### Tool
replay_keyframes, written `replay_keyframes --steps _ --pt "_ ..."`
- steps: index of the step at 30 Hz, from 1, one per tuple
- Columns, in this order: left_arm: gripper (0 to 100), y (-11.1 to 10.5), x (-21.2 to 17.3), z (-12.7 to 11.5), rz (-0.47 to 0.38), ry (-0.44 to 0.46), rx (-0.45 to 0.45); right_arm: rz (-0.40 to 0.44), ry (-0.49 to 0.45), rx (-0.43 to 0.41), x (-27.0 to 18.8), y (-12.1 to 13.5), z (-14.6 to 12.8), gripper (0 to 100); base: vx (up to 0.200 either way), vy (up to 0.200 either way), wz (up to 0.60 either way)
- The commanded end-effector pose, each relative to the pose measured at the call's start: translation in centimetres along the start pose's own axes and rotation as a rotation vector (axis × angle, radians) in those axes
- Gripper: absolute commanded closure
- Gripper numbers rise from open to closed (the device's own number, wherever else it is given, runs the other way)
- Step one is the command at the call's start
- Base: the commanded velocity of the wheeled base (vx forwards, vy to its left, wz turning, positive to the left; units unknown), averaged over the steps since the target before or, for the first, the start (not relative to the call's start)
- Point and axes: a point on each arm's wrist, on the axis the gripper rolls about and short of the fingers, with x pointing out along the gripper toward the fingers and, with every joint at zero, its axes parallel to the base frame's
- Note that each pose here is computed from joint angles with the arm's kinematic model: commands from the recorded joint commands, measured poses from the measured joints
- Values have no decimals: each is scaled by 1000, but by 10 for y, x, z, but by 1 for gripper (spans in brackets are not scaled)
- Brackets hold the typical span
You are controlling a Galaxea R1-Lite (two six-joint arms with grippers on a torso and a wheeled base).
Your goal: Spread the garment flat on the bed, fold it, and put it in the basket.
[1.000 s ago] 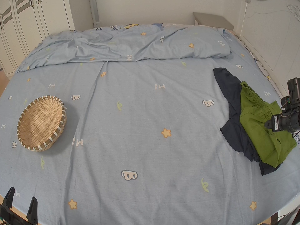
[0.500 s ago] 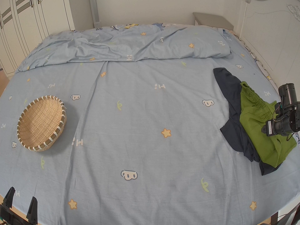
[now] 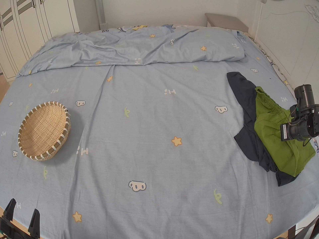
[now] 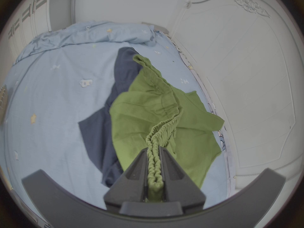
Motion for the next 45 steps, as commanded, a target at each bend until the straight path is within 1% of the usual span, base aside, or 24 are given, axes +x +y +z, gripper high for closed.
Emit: replay_keyframes --steps 1,3,4,5,7,9,12,13,14,17,21,23,28,29,30,31,33,34,35,39,40,41,42,45 --pt "0 0 1 -5 0 13 0 58 -77 8 -25 12 10 100 0 0 0" --pt "0 0 1 -5 0 13 0 77 -87 12 -30 17 12 100 0 0 0" --pt "0 0 1 -5 0 13 0 116 -90 24 -38 25 16 100 0 0 0" --pt "0 0 1 -5 0 13 0 140 -92 31 -43 28 17 100 0 0 0" --pt "0 0 1 -5 1 13 0 246 -91 46 -59 39 20 100 0 0 0" --pt "0 0 1 -5 0 13 0 320 -80 64 -72 47 22 100 0 0 0" --pt "0 0 1 -5 1 13 0 406 -80 89 -87 62 26 100 0 0 0" --pt "0 0 1 -5 1 13 0 406 -80 89 -87 62 26 100 0 0 0" --pt "0 0 1 -5 0 13 0 456 -91 86 -96 73 28 100 0 0 0" --pt "0 0 1 -5 0 13 0 508 -118 88 -109 83 32 100 0 0 0" --pt "0 0 1 -5 0 13 0 598 -145 92 -128 107 38 100 0 0 0" --pt "0 0 1 -5 0 15 0 635 -155 76 -135 120 40 100 0 0 0" --pt "0 0 1 -5 1 13 0 725 -216 43 -157 152 52 100 0 0 0" --pt "0 0 1 -5 1 13 0 730 -219 43 -159 153 52 100 0 0 0" --pt "0 0 1 -5 0 13 0 772 -244 32 -171 162 55 100 0 0 0" --pt "0 0 1 -5 0 13 0 797 -254 25 -178 168 56 100 0 0 0" --pt "0 0 1 -5 0 13 0 832 -257 12 -185 185 57 100 0 0 0" --pt "0 0 1 -5 1 13 0 837 -257 10 -186 187 56 100 0 0 0" --pt "0 0 1 -5 1 13 0 863 -245 -10 -189 205 52 100 0 0 0" --pt "0 0 1 -5 1 13 0 909 -247 -41 -197 236 50 100 0 0 0" --pt "0 0 1 -5 0 13 0 920 -249 -47 -199 242 50 100 0 0 0" --pt "0 0 1 -5 0 13 0 920 -249 -47 -199 242 50 100 0 0 0" --pt "0 0 1 -5 1 13 0 942 -254 -50 -204 254 49 100 0 0 0" --pt "0 0 1 -5 0 13 0 975 -254 -42 -215 264 47 100 0 0 0"
